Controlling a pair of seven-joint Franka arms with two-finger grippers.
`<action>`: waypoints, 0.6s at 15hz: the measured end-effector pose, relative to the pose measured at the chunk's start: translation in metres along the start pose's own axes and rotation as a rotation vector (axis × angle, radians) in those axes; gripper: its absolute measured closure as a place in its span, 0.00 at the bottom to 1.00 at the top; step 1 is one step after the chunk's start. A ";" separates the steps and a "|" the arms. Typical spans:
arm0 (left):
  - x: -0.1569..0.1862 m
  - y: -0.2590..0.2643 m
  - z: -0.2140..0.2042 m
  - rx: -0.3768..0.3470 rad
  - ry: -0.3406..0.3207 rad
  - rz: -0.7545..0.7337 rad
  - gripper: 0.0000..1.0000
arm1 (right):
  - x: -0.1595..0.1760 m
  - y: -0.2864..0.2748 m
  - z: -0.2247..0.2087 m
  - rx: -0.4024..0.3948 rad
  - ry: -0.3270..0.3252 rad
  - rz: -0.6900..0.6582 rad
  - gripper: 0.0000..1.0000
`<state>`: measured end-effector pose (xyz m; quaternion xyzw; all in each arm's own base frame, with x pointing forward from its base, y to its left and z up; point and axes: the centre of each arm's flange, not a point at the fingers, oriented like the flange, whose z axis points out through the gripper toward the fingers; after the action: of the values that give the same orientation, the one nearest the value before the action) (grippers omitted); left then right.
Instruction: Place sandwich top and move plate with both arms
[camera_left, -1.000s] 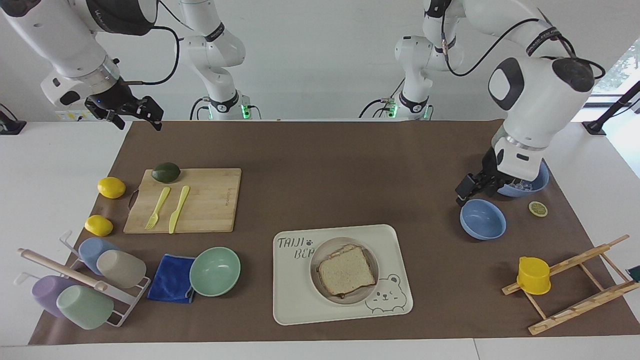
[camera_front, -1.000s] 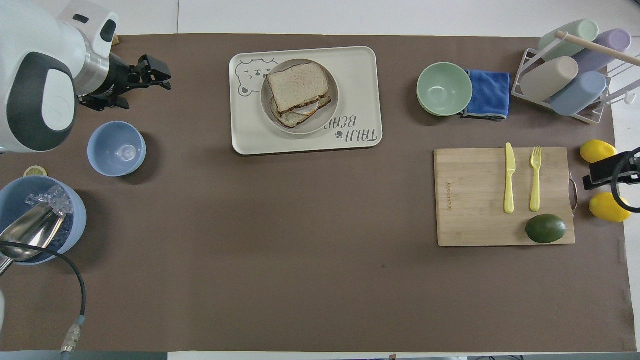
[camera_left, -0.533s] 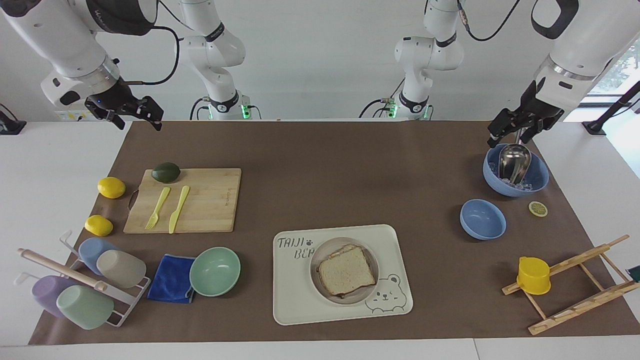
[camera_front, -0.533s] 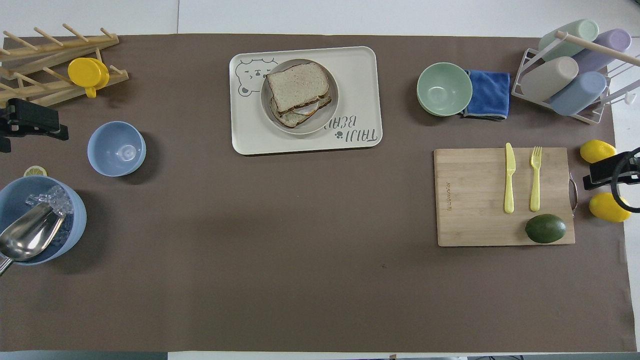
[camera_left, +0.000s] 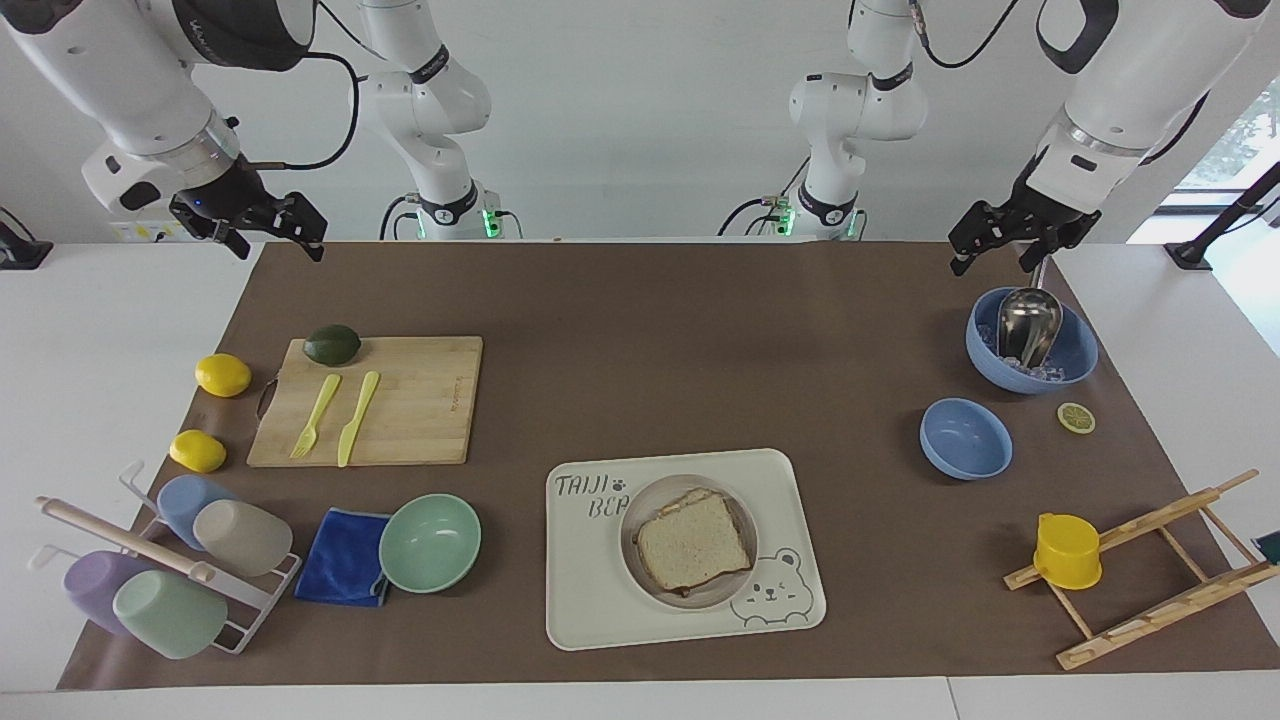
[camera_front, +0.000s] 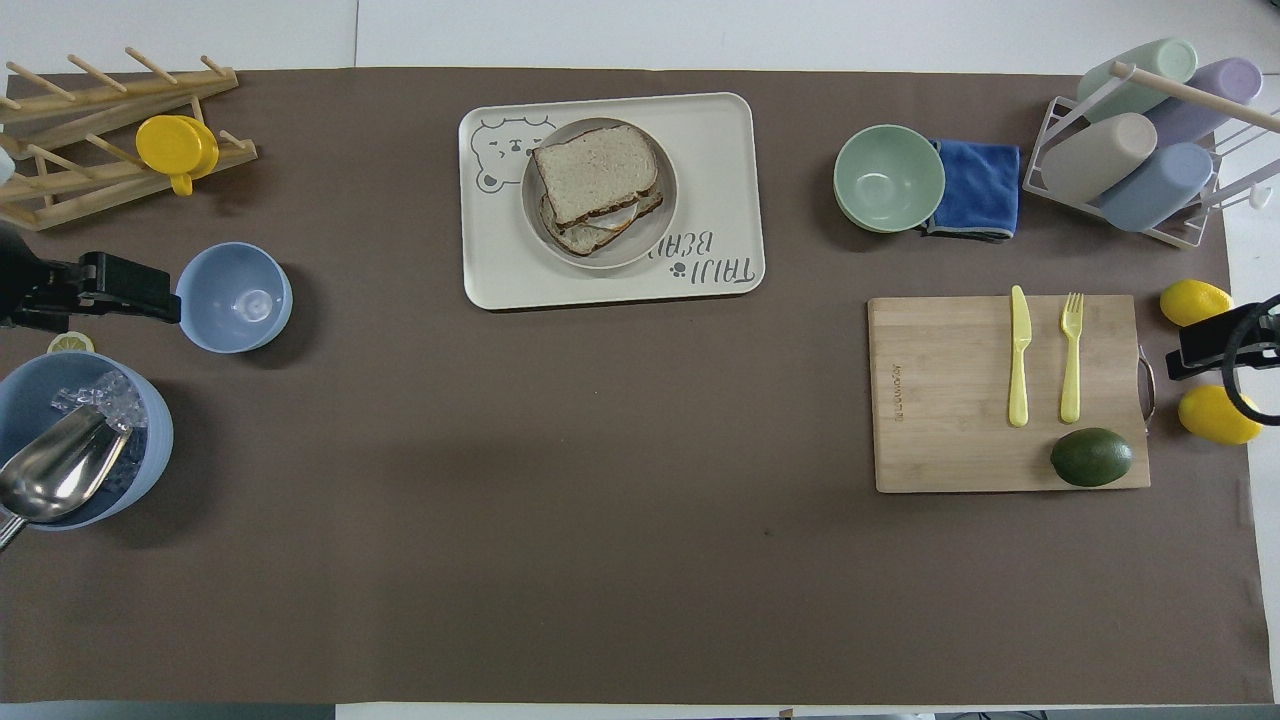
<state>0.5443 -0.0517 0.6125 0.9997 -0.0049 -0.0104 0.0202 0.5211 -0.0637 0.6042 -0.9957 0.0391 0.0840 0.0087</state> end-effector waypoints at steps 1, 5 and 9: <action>0.000 0.000 0.001 0.000 0.000 0.001 0.00 | 0.000 0.000 0.000 0.000 0.000 0.000 0.00; 0.001 -0.004 -0.010 -0.001 0.021 -0.008 0.00 | 0.000 0.000 0.000 0.000 0.000 0.000 0.00; -0.001 -0.006 -0.015 -0.001 0.019 -0.012 0.00 | 0.000 0.000 0.000 0.000 0.000 0.000 0.00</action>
<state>0.5437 -0.0448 0.6274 0.9998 0.0012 -0.0012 0.0204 0.5211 -0.0637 0.6042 -0.9957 0.0391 0.0840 0.0087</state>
